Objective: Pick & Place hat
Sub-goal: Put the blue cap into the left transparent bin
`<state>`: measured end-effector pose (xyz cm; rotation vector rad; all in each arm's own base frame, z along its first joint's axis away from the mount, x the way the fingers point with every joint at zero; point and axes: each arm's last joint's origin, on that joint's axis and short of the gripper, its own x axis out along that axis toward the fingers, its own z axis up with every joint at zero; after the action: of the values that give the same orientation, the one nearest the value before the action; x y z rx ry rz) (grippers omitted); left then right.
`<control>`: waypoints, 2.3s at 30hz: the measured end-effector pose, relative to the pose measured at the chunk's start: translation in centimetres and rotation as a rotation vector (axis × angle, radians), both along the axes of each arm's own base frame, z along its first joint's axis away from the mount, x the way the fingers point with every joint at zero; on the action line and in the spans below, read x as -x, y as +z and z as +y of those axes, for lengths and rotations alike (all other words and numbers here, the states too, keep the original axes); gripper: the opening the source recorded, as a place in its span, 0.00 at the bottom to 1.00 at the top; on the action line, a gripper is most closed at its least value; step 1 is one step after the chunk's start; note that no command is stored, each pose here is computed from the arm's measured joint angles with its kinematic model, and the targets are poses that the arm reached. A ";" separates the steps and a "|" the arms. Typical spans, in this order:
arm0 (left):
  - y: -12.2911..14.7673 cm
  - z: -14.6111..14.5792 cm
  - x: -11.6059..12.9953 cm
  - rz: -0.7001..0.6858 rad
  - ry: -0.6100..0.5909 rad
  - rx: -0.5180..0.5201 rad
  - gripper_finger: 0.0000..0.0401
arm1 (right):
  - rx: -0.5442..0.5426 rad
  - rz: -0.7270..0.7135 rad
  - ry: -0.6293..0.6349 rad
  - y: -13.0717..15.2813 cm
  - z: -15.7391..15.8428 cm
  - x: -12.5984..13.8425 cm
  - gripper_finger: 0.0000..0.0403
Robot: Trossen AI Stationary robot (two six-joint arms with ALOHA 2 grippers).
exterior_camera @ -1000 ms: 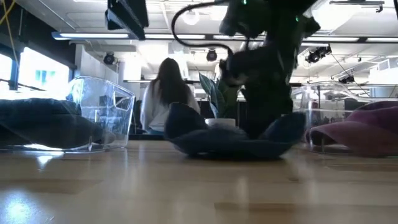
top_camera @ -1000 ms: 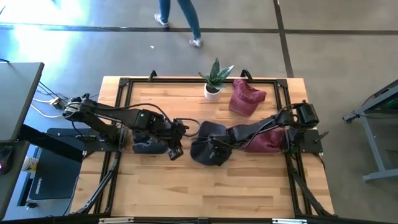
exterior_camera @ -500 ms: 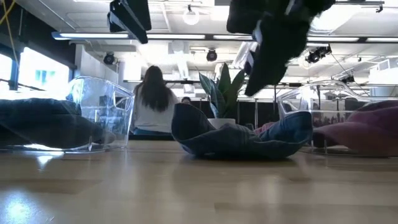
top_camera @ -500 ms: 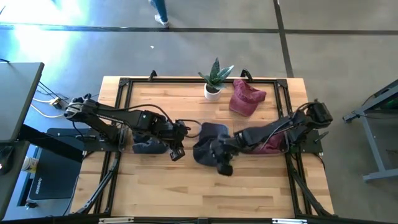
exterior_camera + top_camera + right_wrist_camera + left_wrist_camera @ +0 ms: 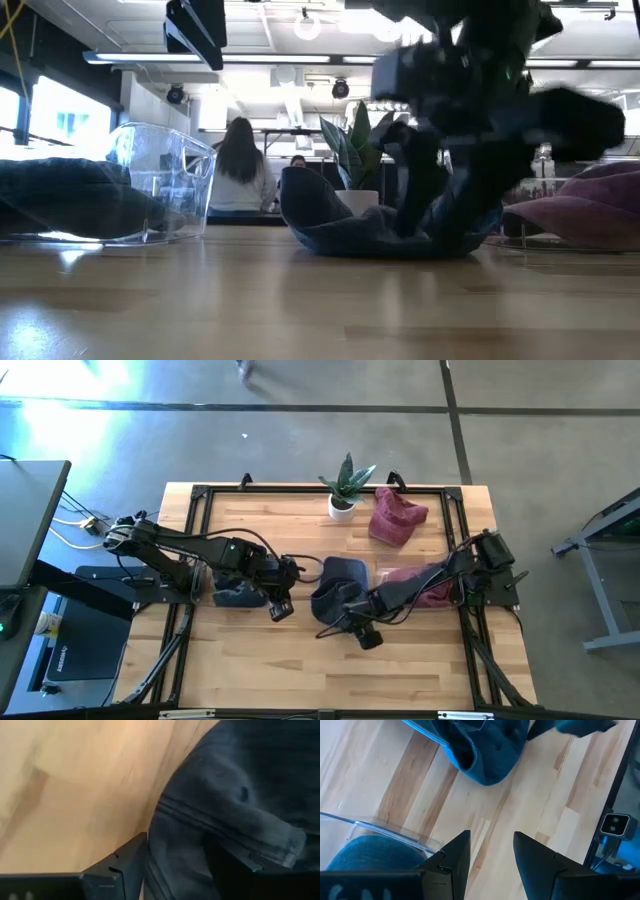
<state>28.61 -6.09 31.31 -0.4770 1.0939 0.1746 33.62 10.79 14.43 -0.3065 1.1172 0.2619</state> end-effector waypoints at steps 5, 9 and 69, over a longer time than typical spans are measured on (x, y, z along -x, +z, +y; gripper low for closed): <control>0.0 0.0 0.0 -0.002 -0.008 -0.003 0.36 | 0.059 0.051 -0.014 -1.7 -0.2 -0.1 0.37; 0.0 0.0 -0.1 -0.012 -0.054 -0.025 0.36 | 0.040 0.051 -0.027 -1.5 -0.6 -0.2 0.17; -0.8 -2.1 -5.4 -0.417 -0.618 -0.155 0.02 | -0.793 -0.367 -0.406 15.3 -8.2 2.6 0.30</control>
<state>33.97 -8.21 30.48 -0.0154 0.7655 -0.3682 31.03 2.58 29.74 0.5556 0.6219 0.2532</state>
